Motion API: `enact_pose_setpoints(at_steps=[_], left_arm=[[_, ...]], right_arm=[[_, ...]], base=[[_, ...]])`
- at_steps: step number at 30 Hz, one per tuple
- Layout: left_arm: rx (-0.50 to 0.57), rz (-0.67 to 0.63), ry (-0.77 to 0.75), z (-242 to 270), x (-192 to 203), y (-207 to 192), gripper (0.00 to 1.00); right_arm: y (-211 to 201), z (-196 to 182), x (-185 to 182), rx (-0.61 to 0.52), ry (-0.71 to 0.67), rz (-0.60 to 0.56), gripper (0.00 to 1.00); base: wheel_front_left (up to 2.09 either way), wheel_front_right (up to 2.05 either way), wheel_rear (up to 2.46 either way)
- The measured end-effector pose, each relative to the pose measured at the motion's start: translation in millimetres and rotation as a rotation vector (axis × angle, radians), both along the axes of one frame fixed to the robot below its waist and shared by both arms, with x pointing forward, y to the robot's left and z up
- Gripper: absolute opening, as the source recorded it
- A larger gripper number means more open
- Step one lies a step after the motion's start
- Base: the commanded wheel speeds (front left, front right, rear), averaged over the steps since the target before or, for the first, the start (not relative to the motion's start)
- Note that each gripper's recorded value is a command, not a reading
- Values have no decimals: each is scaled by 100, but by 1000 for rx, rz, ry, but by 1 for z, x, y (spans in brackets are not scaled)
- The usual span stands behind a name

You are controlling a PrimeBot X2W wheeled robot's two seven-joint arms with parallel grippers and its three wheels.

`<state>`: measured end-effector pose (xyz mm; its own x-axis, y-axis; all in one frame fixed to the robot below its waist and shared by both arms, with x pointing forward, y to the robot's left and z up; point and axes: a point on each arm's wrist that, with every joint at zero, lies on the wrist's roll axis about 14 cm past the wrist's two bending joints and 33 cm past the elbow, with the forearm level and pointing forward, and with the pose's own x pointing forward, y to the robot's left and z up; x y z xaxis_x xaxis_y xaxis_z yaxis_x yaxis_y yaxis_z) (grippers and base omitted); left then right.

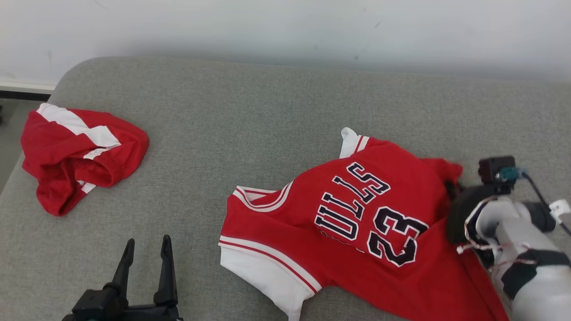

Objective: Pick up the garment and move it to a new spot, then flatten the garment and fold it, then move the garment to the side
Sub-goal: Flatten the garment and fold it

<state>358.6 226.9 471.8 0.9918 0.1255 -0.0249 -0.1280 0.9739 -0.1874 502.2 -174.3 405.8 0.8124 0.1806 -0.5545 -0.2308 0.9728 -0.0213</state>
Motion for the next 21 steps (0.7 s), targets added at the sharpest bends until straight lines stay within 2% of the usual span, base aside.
enact_pose_setpoints(at_steps=[11, 16, 17, 18, 21], left_arm=[[-5, -8, 2, -1, 5, -2, 100], [-14, -3, 6, -3, 8, -1, 100], [-16, -1, 6, -2, 9, -1, 100], [-17, 1, 6, -3, 9, 0, 100], [-20, 3, 18, -6, 10, 1, 100]], right_arm=[[-1, 121, 80, 41, -425, 3, 0], [-2, 139, 100, 31, -500, -10, 0], [-2, 136, 102, 27, -492, -13, 44], [0, 128, 103, 17, -464, -12, 100], [8, 113, 104, -4, -425, 7, 100]], base=[[0, 0, 0], [0, 0, 0], [0, 0, 0], [0, 0, 0], [0, 0, 0]])
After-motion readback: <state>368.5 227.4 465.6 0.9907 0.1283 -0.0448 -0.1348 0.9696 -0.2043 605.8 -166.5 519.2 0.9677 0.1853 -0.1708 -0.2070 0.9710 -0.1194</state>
